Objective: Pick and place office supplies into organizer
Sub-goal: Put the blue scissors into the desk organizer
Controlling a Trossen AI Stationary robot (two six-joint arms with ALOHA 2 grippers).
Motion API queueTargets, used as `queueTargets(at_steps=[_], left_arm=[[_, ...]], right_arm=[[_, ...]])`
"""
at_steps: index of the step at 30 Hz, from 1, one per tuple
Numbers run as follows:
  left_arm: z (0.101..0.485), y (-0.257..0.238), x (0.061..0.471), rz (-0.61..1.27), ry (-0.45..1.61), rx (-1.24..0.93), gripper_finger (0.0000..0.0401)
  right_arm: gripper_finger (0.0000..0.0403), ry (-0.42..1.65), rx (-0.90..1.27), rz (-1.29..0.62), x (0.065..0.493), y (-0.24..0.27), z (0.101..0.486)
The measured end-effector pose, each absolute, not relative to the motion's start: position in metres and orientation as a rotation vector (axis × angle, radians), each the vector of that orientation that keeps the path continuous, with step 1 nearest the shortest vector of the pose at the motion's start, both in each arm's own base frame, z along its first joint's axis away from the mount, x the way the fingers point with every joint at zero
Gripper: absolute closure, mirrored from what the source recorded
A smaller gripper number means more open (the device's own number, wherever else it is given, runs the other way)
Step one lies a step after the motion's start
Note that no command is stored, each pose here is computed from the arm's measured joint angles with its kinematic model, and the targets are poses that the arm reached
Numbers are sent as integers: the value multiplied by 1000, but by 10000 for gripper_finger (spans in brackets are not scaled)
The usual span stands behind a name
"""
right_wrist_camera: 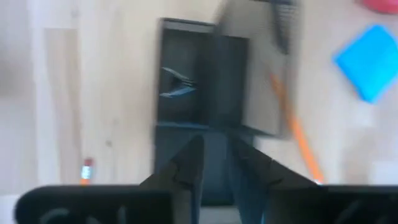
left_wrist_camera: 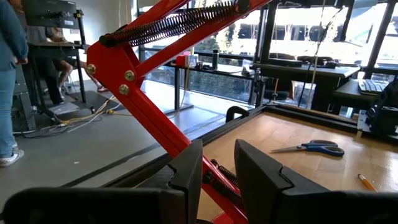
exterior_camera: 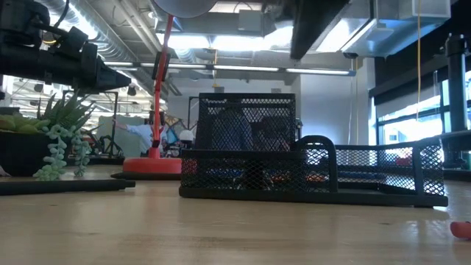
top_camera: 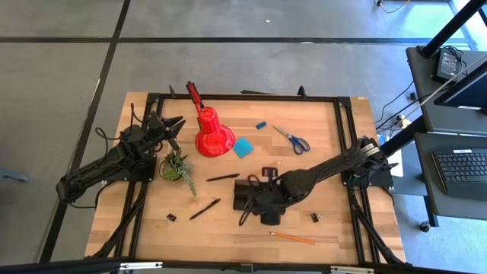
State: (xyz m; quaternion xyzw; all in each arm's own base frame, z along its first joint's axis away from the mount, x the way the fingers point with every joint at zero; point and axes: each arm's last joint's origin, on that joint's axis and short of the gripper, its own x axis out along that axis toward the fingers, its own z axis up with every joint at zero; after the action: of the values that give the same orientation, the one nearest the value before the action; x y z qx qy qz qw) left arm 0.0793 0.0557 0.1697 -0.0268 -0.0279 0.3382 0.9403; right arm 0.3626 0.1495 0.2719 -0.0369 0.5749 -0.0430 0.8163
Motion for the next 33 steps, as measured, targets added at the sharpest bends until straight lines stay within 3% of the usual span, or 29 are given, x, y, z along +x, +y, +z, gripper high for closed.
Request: queueTargets(at_steps=[9,17,27,33], left_arm=[[170,56,79,691,-57,-55,313],[170,56,79,691,-57,-55,313],[170,56,79,689,-57,-55,313],[170,56,79,688,-57,-55,313]], right_arm=[[331,1214,50,-350,323,91,333],[331,1242,168,-529,295,29,361],[331,1326,278,-672,266,-47,347],[331,1361,392,-714,253,-78,303]])
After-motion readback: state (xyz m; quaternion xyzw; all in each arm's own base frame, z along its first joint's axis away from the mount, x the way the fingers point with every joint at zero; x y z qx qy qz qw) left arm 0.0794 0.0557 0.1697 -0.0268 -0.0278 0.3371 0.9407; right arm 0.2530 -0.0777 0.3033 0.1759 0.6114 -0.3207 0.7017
